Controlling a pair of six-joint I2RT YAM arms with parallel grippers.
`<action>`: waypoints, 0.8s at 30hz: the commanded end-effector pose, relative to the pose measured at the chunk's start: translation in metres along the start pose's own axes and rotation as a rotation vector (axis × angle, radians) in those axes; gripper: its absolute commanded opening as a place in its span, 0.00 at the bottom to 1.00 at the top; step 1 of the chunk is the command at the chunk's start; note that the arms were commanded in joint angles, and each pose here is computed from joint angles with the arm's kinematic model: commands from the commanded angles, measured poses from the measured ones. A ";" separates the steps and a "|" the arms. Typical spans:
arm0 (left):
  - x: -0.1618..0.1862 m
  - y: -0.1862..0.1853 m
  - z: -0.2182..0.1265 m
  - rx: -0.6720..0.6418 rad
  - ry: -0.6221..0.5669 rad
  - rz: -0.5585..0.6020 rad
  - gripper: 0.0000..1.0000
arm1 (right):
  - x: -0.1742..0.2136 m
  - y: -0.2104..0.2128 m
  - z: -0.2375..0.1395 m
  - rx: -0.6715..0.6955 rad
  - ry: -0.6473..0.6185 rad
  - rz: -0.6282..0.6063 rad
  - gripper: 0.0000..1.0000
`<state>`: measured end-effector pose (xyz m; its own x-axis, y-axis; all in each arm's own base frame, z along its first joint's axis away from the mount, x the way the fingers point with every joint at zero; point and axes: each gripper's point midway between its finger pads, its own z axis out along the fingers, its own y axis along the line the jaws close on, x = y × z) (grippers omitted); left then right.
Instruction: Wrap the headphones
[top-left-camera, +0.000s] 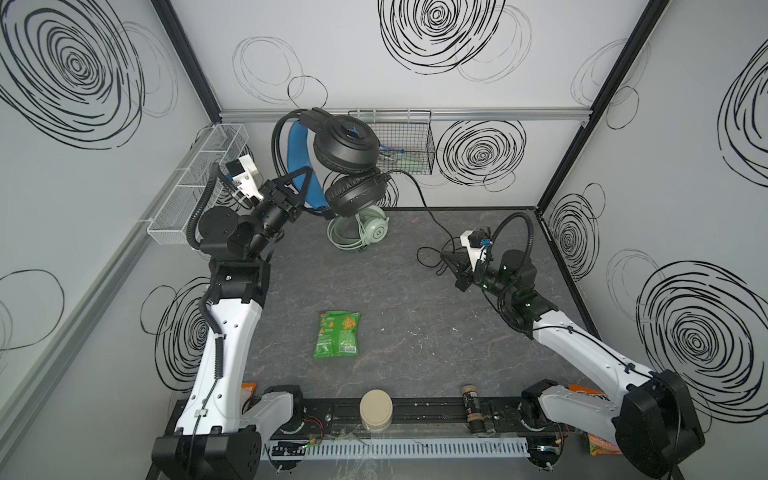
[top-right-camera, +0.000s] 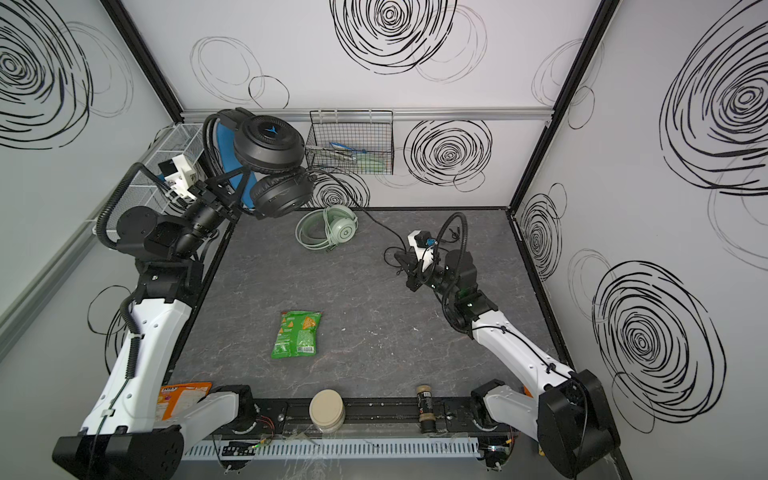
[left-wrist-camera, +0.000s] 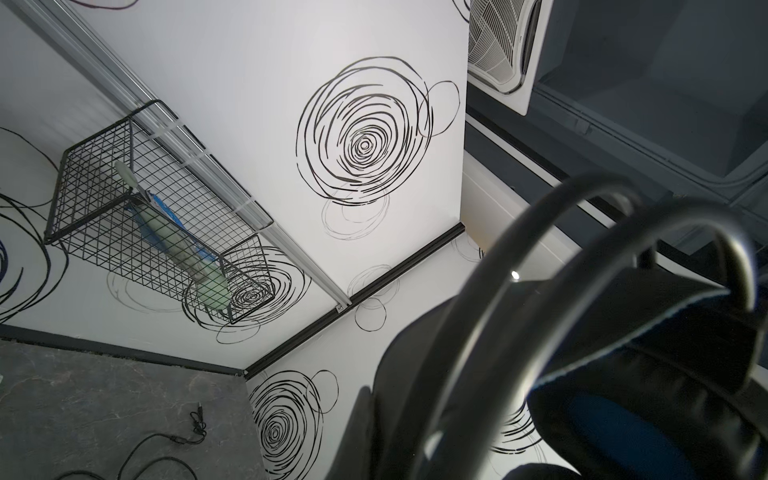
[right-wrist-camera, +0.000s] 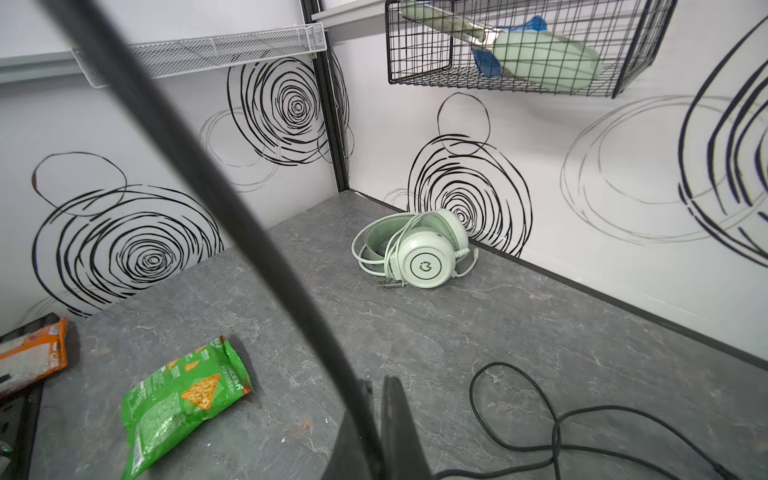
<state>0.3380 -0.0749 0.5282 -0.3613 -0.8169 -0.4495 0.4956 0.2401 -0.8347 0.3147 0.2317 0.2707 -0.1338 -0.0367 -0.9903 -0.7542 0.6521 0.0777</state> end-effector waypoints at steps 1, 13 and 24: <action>-0.020 -0.029 -0.009 0.067 -0.112 0.007 0.00 | -0.003 -0.002 -0.001 0.034 -0.005 -0.019 0.00; -0.019 0.039 -0.007 -0.248 -0.276 -0.036 0.00 | 0.025 0.031 -0.017 0.034 0.202 -0.037 0.00; -0.009 0.103 -0.024 -0.566 -0.223 0.287 0.00 | -0.052 -0.035 -0.070 0.485 0.223 -0.245 0.00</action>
<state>0.3809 -0.0432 0.4223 -0.1861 -0.8281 -0.5288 0.0211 0.5347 -0.8448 0.2885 0.1951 0.2981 -0.1788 -0.2730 -0.9453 -0.5830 0.8033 -0.1217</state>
